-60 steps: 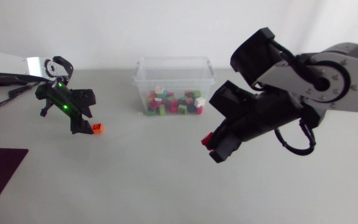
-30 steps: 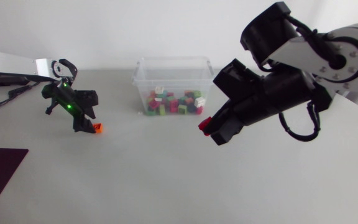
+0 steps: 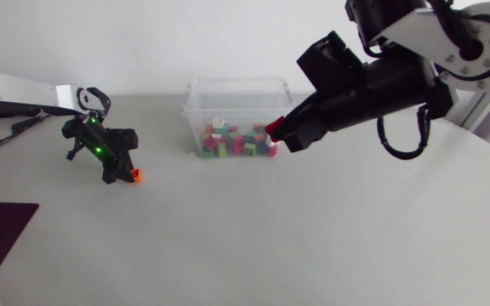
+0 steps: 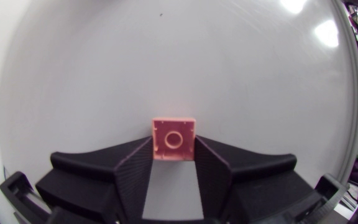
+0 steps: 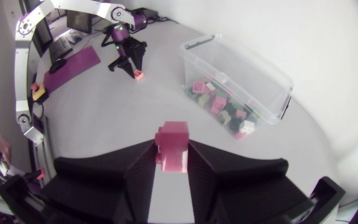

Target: Place the duplo bricks in the container

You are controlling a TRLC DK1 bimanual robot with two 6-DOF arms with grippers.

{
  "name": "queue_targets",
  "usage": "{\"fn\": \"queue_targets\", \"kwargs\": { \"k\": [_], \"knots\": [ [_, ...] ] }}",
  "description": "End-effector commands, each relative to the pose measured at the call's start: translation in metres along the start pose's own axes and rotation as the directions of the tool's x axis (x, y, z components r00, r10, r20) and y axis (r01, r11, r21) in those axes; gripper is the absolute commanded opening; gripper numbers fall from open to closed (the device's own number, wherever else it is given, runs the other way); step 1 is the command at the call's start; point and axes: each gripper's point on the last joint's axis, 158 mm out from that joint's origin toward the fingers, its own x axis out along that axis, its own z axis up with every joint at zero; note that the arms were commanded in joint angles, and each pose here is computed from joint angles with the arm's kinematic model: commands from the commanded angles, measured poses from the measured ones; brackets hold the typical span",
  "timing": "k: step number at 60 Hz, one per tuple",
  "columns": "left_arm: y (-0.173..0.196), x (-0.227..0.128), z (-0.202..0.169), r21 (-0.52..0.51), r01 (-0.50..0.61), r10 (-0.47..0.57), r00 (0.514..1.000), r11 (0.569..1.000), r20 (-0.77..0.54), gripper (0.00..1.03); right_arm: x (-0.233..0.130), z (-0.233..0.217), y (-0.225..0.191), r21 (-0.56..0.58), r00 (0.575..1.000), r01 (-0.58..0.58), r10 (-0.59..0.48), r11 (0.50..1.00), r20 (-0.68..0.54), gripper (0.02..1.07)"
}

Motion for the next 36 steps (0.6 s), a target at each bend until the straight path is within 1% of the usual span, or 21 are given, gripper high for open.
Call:
{"fn": "queue_targets", "kwargs": {
  "k": [1,9,20,25,36],
  "knots": [
    [-0.007,0.005,0.004,0.03,0.03,-0.03,1.0,0.999,0.009,0.08,0.01,0.008,-0.012,0.038,1.0,0.002,-0.003,0.999,0.023,0.29],
    [-0.011,-0.01,0.012,0.03,0.025,-0.026,0.999,0.999,0.032,0.08,0.021,0.016,-0.033,0.071,0.998,0.021,-0.025,0.997,0.058,0.29],
    [-0.024,-0.044,0.031,0.032,0.007,-0.01,0.997,0.999,0.071,0.08,0.037,0.02,-0.077,0.135,0.992,0.057,-0.072,0.989,0.107,0.29],
    [-0.033,-0.063,0.045,0.035,-0.005,0.001,0.994,0.999,0.106,0.08,0.043,0.023,-0.096,0.154,0.986,0.078,-0.099,0.985,0.133,0.29],
    [-0.055,-0.098,0.079,0.025,-0.035,0.03,0.981,0.999,0.194,0.08,0.062,0.034,-0.117,0.171,0.974,0.098,-0.13,0.98,0.185,0.29]
  ]
}}
